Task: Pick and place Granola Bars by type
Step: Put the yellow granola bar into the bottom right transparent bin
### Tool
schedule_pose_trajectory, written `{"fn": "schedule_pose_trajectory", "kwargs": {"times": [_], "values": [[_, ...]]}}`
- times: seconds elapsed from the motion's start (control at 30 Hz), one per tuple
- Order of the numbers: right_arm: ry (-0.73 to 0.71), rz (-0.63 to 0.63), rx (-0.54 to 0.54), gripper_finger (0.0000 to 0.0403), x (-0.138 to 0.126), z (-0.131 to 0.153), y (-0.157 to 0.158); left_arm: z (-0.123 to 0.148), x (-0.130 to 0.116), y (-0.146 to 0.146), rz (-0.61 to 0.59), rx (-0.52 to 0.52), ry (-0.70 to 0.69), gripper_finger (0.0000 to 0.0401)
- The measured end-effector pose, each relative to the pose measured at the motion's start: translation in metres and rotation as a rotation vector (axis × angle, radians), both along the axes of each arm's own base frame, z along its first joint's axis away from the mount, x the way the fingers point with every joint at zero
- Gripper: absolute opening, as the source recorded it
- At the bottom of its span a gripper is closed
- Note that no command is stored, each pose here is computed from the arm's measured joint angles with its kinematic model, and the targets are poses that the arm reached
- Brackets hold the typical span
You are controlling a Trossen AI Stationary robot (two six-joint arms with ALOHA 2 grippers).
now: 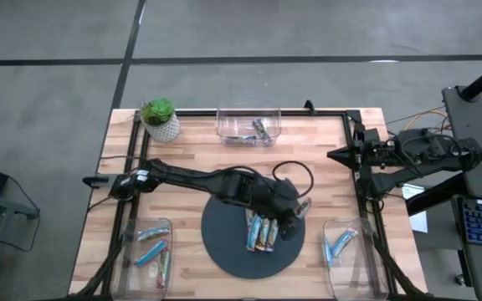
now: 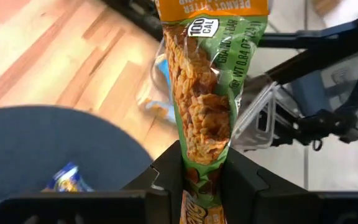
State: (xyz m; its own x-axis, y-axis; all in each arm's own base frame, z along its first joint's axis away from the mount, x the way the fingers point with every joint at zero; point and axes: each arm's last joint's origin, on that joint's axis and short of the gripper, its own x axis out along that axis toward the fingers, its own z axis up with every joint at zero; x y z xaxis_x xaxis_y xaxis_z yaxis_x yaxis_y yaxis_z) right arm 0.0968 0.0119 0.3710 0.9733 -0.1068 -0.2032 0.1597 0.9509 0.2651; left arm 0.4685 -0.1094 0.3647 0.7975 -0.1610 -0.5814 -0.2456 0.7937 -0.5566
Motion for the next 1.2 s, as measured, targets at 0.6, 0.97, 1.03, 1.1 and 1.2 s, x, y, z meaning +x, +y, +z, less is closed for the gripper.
{"fn": "schedule_pose_trajectory", "kwargs": {"times": [0.6, 0.97, 1.03, 1.1, 1.2], "values": [[0.020, -0.001, -0.010, 0.0008, 0.000, -0.002, 0.000, 0.015, 0.014, 0.006, -0.090, -0.094, -0.198, 0.0067], [0.034, -0.047, -0.024, 0.0008, -0.001, -0.003, -0.002, -0.011, 0.034, 0.008, -0.116, -0.244, -0.309, 0.0067], [0.034, -0.050, -0.025, 0.0008, -0.001, -0.003, -0.002, -0.016, 0.037, 0.006, -0.127, -0.292, -0.336, 0.0067], [0.034, -0.050, -0.025, 0.0008, -0.001, -0.003, -0.002, -0.023, 0.039, 0.006, -0.128, -0.328, -0.368, 0.0067], [0.035, -0.050, -0.025, 0.0008, -0.001, -0.003, -0.002, -0.035, 0.042, 0.006, -0.125, -0.380, -0.395, 0.0067]]}}
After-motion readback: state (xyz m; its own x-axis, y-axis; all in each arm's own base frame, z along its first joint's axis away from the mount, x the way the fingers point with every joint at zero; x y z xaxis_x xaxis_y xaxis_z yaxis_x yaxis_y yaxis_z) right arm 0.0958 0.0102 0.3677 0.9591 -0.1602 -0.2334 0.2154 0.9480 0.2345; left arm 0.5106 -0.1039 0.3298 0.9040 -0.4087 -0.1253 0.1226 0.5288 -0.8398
